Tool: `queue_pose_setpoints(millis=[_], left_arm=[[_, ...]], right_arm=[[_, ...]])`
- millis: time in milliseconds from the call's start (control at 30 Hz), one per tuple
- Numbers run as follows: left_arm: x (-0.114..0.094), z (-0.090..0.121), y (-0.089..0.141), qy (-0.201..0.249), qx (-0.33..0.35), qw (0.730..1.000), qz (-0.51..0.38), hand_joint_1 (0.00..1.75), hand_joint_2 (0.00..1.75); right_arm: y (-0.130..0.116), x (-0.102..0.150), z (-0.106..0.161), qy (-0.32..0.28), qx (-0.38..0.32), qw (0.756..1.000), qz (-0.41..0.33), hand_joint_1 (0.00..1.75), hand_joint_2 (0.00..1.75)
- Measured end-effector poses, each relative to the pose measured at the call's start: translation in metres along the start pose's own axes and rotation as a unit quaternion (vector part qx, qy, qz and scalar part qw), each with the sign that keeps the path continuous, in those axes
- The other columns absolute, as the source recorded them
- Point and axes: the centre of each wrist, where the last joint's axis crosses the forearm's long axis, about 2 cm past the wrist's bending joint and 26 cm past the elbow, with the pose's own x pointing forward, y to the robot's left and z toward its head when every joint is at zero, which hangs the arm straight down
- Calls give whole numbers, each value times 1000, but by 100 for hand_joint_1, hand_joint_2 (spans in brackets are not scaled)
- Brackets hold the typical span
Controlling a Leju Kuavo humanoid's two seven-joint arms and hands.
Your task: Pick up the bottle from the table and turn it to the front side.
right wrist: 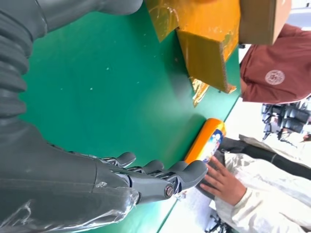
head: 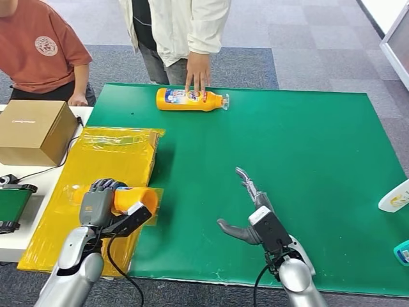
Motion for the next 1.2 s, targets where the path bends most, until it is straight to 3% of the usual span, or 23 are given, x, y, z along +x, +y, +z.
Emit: queue_pose_setpoints(millis=[33,67,167,200,500,1067,1200], left_arm=[[-1,0,-1,2,-3,1000,-3,175,175],[-2,0,-2,4,-6,1000,-5,146,175],[-3,0,-5,9,-13,1000,-11,15,175],[-3,0,-6,11,-16,1000,-13,0,175],[-6,5,-12,22,-22,999,-24,0,175],[-3,13,-17,7,-25,1000,13,0,175],[-7,11,-15,17,-40,996,76,0,175]], right_arm=[[-1,1,0,-4,0,1000,-1,0,175],[-1,3,-1,-8,-1,1000,-2,0,175],[-4,11,-3,-28,-5,1000,-2,0,175],[-5,14,-3,-35,-7,999,-2,0,175],[-9,30,0,-71,-11,997,2,0,175],[-9,31,5,-75,-9,997,9,0,175],[-7,30,7,-73,-7,997,8,0,175]])
